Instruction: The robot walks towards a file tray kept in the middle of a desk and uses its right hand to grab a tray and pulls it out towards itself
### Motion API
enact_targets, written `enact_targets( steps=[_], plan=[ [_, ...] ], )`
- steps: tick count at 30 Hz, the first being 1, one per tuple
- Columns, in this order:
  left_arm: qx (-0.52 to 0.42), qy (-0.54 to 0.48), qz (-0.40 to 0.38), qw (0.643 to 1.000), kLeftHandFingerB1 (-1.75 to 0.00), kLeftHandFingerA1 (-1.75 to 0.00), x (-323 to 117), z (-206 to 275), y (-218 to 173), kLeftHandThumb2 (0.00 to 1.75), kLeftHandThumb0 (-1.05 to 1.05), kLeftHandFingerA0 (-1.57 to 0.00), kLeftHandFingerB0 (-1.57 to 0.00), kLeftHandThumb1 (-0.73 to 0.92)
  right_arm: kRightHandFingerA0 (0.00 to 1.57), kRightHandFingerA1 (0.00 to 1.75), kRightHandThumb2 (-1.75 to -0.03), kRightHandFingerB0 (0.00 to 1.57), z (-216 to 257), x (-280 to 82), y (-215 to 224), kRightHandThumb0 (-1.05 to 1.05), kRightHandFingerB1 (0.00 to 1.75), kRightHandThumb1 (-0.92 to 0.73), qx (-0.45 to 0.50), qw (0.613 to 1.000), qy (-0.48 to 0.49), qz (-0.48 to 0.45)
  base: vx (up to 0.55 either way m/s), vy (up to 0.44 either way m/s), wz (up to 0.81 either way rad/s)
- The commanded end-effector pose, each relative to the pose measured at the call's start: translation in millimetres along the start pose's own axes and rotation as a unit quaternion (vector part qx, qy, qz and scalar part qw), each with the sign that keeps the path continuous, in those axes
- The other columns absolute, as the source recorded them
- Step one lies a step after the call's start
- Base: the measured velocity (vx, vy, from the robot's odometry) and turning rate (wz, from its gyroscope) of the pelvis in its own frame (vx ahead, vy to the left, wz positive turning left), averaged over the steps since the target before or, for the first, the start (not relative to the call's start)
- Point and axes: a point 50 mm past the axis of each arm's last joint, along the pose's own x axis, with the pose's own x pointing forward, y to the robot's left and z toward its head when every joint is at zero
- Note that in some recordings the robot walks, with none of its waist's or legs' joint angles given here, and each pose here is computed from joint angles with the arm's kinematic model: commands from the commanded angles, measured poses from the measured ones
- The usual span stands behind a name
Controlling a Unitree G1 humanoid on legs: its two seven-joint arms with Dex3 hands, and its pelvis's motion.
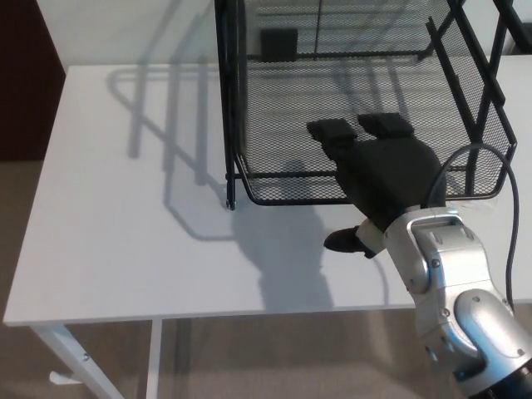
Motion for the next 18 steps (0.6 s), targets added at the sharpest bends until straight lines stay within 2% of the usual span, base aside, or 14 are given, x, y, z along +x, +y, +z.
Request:
enact_targets(
  steps=[1, 3, 4, 5, 12, 13, 18],
  plan=[
    [0.022, 0.038, -0.014, 0.999, -0.36, -0.41, -5, -8, 7, 0.55, -0.31, -0.55, -0.44, 0.51, 0.02, 0.3, -0.67, 0.06, -11, 3, -12, -0.79, 0.37, -0.32, -0.071, 0.994, 0.067, -0.055, 0.0, 0.0, 0.0],
    [0.022, 0.036, -0.014, 0.999, -0.36, -0.41, -6, -7, 7, 0.55, -0.31, -0.55, -0.44, 0.51, 0.02, 0.3, -0.67, 0.06, -11, 3, -12, -0.79, 0.37, -0.32, -0.072, 0.994, 0.07, -0.051, 0.0, 0.0, 0.0],
    [0.02, 0.037, -0.015, 0.999, -0.43, -0.47, -6, -7, 7, 0.65, -0.39, -0.51, -0.42, 0.46, 0.01, 0.31, -0.67, 0.08, -11, 3, -11, -0.8, 0.37, -0.33, -0.073, 0.994, 0.069, -0.049, 0.0, 0.0, 0.0],
    [0.021, 0.037, -0.015, 0.999, -0.36, -0.41, -6, -6, 7, 0.55, -0.32, -0.55, -0.45, 0.51, 0.01, 0.28, -0.65, 0.08, -10, 2, -10, -0.8, 0.36, -0.31, -0.065, 0.994, 0.07, -0.046, 0.0, 0.0, 0.0],
    [0.024, 0.033, -0.02, 0.999, -0.36, -0.41, -4, -4, 8, 0.55, -0.33, -0.54, -0.43, 0.52, 0.04, 0.26, -0.6, 0.1, -7, 2, -2, -0.78, 0.36, -0.28, -0.047, 0.996, 0.071, -0.036, 0.0, 0.0, 0.0],
    [0.025, 0.034, -0.02, 0.999, -0.36, -0.41, -4, -4, 9, 0.55, -0.34, -0.55, -0.43, 0.51, 0.01, 0.26, -0.6, 0.08, -6, 3, -1, -0.75, 0.36, -0.22, -0.046, 0.996, 0.074, -0.031, 0.0, 0.0, 0.0],
    [0.034, 0.032, -0.02, 0.999, -0.36, -0.4, -4, -2, 8, 0.55, -0.35, -0.55, -0.43, 0.52, 0.0, 0.26, -0.6, 0.07, -9, 6, 6, -0.75, 0.36, -0.22, -0.051, 0.995, 0.078, -0.022, 0.0, 0.0, 0.0]
  ],
)
